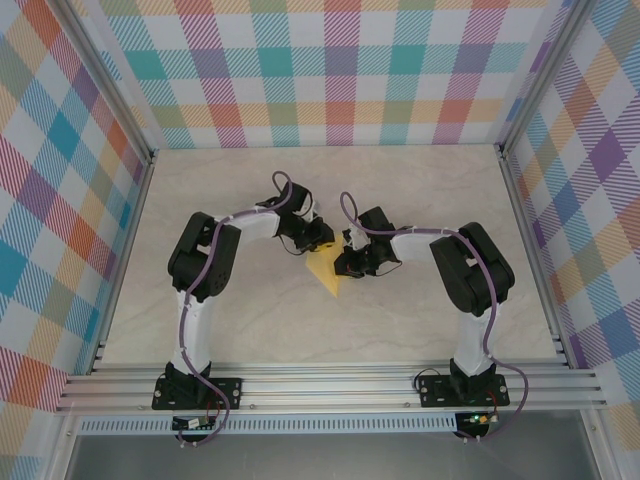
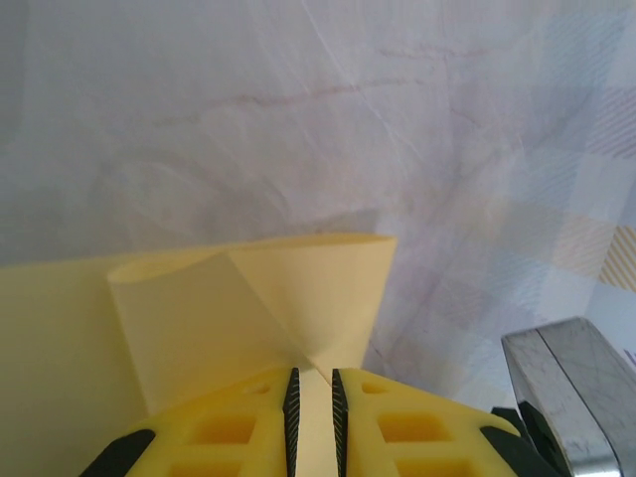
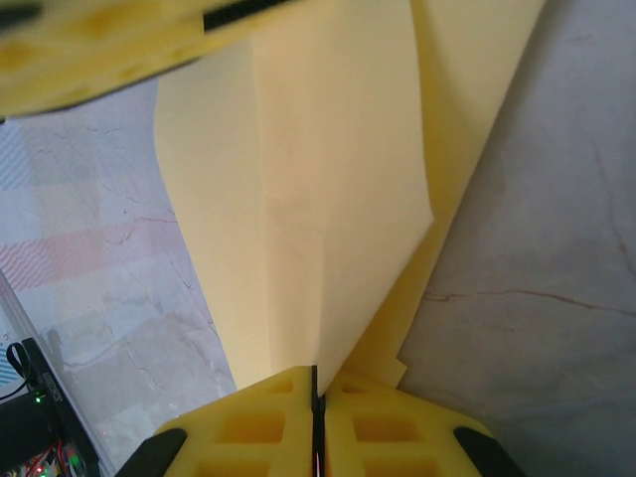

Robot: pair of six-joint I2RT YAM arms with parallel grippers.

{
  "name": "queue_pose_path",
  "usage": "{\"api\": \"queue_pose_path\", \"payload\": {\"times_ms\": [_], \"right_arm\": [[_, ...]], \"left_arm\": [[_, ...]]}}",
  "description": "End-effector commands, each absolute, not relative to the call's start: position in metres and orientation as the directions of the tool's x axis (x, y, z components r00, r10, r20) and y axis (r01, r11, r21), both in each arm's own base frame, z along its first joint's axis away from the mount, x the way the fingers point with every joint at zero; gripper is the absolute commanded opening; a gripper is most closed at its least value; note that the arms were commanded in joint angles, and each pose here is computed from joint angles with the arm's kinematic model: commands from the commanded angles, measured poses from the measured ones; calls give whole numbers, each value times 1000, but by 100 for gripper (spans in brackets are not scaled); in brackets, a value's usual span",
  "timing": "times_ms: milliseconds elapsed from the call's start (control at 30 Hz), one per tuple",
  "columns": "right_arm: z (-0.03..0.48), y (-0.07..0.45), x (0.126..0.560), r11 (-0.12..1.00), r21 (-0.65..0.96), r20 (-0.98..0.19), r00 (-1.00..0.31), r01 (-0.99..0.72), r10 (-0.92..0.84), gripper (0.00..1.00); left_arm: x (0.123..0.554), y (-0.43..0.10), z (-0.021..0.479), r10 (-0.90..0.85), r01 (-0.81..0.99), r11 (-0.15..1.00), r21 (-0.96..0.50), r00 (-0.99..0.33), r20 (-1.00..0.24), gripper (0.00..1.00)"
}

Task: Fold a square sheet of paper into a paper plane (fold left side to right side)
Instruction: Fourth fold the wing at the center of the table.

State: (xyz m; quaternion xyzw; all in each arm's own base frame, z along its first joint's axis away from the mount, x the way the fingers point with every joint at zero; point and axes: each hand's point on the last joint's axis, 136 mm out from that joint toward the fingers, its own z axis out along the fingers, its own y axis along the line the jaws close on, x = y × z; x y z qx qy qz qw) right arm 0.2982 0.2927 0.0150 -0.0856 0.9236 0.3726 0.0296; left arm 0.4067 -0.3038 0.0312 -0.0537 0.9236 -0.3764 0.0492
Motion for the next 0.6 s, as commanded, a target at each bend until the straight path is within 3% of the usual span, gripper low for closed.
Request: {"api": "queue_pose_path", "payload": {"times_ms": [0,567], "right_arm": [[-27,272,275,801,585,-6,-988,-128,-153,7],[-30,269,270,804,580,3,-987,-128,-160,7]], "left_arm": [[424,-284,17,-179,-99,734,-672,-982,-51,18],[493,-252,29,-244,-125,708,-696,-967,-75,20]]}}
